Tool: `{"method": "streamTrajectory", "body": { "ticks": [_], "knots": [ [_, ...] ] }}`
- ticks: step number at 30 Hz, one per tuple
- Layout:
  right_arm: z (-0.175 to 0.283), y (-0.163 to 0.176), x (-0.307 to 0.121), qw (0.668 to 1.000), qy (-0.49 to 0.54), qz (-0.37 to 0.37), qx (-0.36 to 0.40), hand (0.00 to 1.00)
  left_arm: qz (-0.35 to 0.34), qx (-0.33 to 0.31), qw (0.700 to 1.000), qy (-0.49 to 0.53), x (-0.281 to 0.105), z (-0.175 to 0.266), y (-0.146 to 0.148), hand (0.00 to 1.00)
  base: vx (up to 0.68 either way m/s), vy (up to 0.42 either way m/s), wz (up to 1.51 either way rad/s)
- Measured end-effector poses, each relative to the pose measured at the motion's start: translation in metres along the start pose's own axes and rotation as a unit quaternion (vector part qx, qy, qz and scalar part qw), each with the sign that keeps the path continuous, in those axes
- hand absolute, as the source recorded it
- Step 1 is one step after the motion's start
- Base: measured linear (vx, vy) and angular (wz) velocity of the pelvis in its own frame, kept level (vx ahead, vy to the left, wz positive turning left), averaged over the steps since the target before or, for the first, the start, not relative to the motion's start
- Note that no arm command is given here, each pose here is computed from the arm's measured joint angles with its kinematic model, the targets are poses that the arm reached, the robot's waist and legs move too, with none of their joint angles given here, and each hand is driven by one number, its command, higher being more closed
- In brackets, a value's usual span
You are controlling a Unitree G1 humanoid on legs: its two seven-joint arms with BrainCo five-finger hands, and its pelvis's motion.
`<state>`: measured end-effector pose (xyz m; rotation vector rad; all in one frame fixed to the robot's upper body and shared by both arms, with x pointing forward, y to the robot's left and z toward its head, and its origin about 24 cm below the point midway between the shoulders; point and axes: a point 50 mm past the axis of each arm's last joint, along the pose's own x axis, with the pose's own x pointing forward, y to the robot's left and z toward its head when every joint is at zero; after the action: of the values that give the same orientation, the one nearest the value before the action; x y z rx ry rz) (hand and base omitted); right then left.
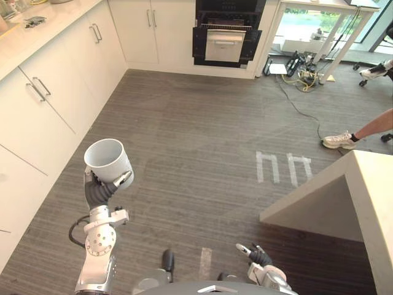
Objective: Walk over to the sink, pick up the cup, carry it to the dishwasher, place the cup inside the dishwasher, then close the dishwasher door
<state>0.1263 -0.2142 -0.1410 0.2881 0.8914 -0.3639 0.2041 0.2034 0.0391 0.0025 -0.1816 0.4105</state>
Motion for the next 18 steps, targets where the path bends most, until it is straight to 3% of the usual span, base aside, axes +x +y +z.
{"method": "streamTrajectory", "body": {
  "ticks": [5, 13, 18],
  "knots": [
    [-0.019, -0.012, -0.004, 0.998, 0.046, 0.006, 0.05, 0.0, -0.011, -0.026, 1.0, -0.003, 0.006, 0.003, -0.004, 1.0, 0.0, 0.0, -0.01],
    [-0.093, -0.064, -0.042, 0.954, 0.174, -0.093, 0.224, 0.0, -0.069, -0.083, 0.994, 0.023, 0.006, 0.0, -0.019, 1.0, 0.01, 0.023, 0.19],
    [-0.09, -0.069, -0.042, 0.959, 0.137, -0.109, 0.224, 0.0, -0.082, -0.077, 0.993, 0.041, 0.006, -0.004, -0.023, 1.0, 0.12, 0.106, 0.18]
  ]
}}
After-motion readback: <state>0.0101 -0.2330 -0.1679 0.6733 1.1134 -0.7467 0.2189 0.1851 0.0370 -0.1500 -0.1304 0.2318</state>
